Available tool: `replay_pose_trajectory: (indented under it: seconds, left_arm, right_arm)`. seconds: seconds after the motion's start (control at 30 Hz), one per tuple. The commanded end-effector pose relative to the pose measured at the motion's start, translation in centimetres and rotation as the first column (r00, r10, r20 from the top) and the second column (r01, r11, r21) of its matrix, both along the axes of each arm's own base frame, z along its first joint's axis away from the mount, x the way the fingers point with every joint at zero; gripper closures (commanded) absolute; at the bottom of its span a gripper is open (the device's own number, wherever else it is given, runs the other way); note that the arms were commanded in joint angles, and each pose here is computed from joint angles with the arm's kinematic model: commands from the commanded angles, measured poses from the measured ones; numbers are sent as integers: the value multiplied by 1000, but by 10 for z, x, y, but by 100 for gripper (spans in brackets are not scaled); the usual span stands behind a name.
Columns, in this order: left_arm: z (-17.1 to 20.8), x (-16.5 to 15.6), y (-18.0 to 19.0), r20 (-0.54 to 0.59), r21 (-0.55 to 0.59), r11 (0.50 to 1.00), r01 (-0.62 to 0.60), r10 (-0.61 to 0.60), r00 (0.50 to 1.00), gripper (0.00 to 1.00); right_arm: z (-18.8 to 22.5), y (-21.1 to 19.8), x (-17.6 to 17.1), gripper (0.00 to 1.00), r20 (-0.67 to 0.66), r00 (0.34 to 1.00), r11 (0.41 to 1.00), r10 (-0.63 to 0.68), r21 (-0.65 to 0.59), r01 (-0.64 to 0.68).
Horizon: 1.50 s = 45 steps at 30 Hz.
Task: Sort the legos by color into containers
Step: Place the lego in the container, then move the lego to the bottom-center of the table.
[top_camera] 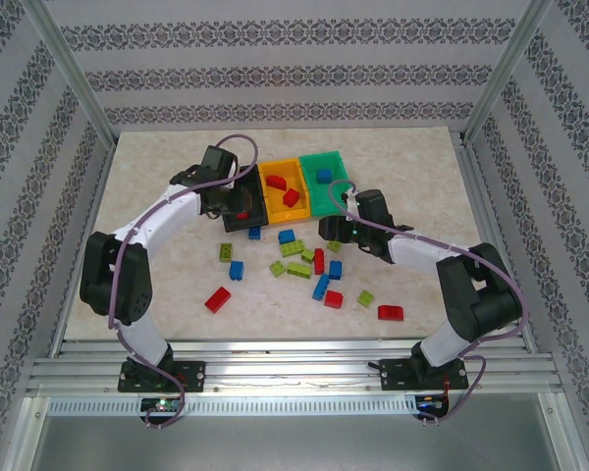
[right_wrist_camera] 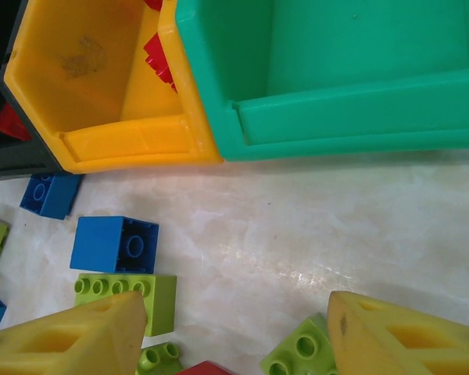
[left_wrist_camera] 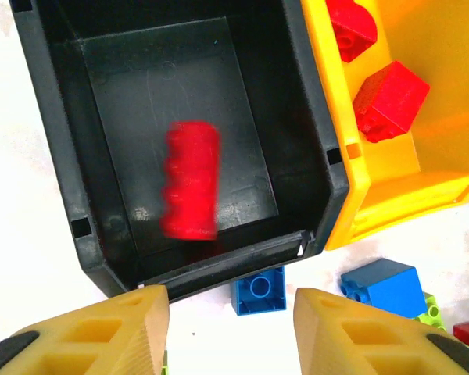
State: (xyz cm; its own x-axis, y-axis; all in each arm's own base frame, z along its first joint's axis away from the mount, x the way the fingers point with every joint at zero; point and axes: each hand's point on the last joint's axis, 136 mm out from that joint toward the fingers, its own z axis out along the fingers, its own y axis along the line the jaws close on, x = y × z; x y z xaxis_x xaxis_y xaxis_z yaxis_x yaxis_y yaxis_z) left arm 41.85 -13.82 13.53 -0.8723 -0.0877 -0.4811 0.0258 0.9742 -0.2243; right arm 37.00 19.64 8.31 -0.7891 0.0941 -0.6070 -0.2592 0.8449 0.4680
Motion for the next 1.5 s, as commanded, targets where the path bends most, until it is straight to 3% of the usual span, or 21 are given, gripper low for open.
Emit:
replay_pose_trajectory:
  seconds: [0.0,0.37,0.47,0.7,0.9,1.0,1.33,1.47]
  left_arm:
    - [10,-12,7,22,11,1000,2,-2,1000,52]
    - [5,-51,27,10,-30,991,-131,131,991,53]
    - [0,-76,24,-27,-71,992,-106,105,994,52]
    - [-23,-151,25,-195,-132,986,-100,73,978,51]
    - [-60,-213,21,-424,-189,958,-214,117,898,50]
    - [-71,-229,30,-464,-126,965,-228,146,874,48]
    - [-89,-227,59,-440,128,968,-214,249,863,42]
    - [-99,-225,60,-449,169,969,-179,237,861,40]
  right_arm:
    - [-1,2,3,37,-10,1000,999,-4,34,5]
    - [-2,3,3,36,-16,1000,999,-2,41,2]
    - [-2,3,3,36,-18,1000,999,-2,42,3]
    - [-1,3,1,37,-21,1000,999,-5,52,7]
    - [-3,2,1,36,-24,1000,999,-6,45,7]
    - [-2,2,1,36,-22,1000,999,-6,44,7]
    - [-4,3,1,36,-31,1000,999,-6,41,7]
    - [-7,2,2,36,-39,999,999,-6,43,8]
